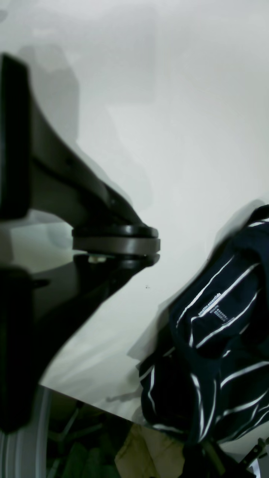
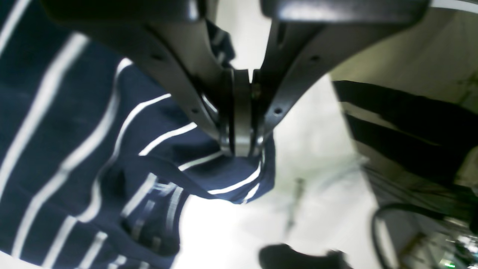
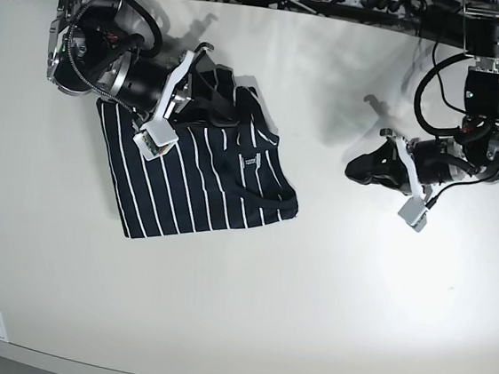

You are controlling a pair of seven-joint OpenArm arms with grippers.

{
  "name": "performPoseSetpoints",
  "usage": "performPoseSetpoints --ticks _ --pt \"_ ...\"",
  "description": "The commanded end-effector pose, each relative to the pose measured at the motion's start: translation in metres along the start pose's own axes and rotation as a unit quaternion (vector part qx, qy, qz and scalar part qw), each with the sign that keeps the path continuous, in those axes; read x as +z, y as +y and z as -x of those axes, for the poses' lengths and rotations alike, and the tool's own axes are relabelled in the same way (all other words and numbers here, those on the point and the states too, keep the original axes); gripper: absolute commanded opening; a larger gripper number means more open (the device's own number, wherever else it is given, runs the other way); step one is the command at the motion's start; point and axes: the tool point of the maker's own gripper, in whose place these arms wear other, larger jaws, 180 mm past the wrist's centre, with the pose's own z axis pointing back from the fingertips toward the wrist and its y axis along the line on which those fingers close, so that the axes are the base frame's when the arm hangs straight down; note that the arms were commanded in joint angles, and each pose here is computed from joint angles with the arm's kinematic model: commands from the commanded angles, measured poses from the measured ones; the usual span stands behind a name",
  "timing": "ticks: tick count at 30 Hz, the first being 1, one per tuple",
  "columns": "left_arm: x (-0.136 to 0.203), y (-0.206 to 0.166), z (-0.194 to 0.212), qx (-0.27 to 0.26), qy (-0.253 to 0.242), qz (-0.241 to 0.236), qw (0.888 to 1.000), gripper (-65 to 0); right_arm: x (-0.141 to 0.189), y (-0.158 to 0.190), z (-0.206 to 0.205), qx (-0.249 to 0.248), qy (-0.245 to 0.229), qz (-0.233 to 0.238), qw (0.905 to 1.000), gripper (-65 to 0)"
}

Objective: Fold the T-shirt properly
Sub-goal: 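Smooth and tuck the folded bundle with the right gripper, then grasp the bundle's sides with both grippers and rotate it square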

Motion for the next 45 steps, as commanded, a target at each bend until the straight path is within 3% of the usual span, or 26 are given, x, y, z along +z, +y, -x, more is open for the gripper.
performPoseSetpoints --ticks 1,15,16,18,20,22,26,27,28,30,31,33,36,39,45 --pt "0.006 -0.001 -0.015 -0.018 -0.021 0.002 1.0 -65.0 0.002 0.007 -0.01 0.004 -0.02 -0.016 0.9997 -65.0" --pt "0.006 -0.002 -0.017 -0.016 -0.026 0.007 1.0 -65.0 0.005 0.027 0.026 -0.029 0.044 -0.054 0.9971 -65.0" --pt "0.006 -0.003 -0.018 -0.014 -0.029 0.01 0.999 -65.0 0.006 0.033 0.025 -0.033 0.045 -0.071 0.9959 -60.2" --pt "0.007 -0.006 -0.02 -0.012 -0.034 0.016 0.999 -65.0 0.009 0.047 0.02 -0.035 0.043 -0.114 0.9919 -43.8" --pt "0.007 -0.009 -0.023 -0.009 -0.043 0.026 0.999 -65.0 0.011 0.056 0.001 -0.029 0.009 -0.146 0.9888 -28.5" --pt "0.007 -0.01 -0.026 -0.009 -0.047 0.029 0.998 -65.0 0.012 0.055 -0.007 -0.012 0.005 -0.144 0.9895 -23.9" --pt "0.008 -0.014 -0.031 -0.013 -0.055 0.039 0.998 -65.0 0.014 0.056 -0.04 0.055 -0.017 -0.14 0.9885 -25.4" --pt "0.009 -0.017 -0.033 -0.009 -0.063 0.049 0.997 -65.0 0.014 0.055 -0.049 0.071 -0.023 -0.138 0.9876 -29.6" --pt "0.009 -0.021 -0.035 -0.005 -0.068 0.06 0.996 -65.0 0.015 0.054 -0.058 0.087 -0.029 -0.136 0.9865 -38.1" --pt "0.012 -0.032 -0.04 -0.002 -0.075 0.088 0.993 -65.0 0.014 0.05 -0.071 0.109 -0.034 -0.129 0.985 -63.7" --pt "0.014 -0.038 -0.042 -0.004 -0.075 0.101 0.992 -65.0 0.011 0.034 -0.069 0.125 -0.013 -0.087 0.9883 -65.0" --pt "0.017 -0.047 -0.046 -0.021 -0.065 0.115 0.991 -65.0 0.009 0.004 -0.087 0.153 -0.034 -0.003 0.9877 -65.0" --pt "0.019 -0.063 -0.055 -0.065 -0.06 0.121 0.989 -65.0 0.014 -0.029 -0.117 0.199 -0.076 0.096 0.9723 -65.0" --pt "0.018 -0.095 -0.062 -0.124 -0.056 0.14 0.981 -65.0 0.017 -0.058 -0.126 0.211 -0.076 0.138 0.9649 -65.0" --pt "-0.01 -0.153 -0.038 -0.185 0.0 0.206 0.961 -65.0 0.001 -0.122 -0.133 0.155 -0.044 0.148 0.9757 -65.0"
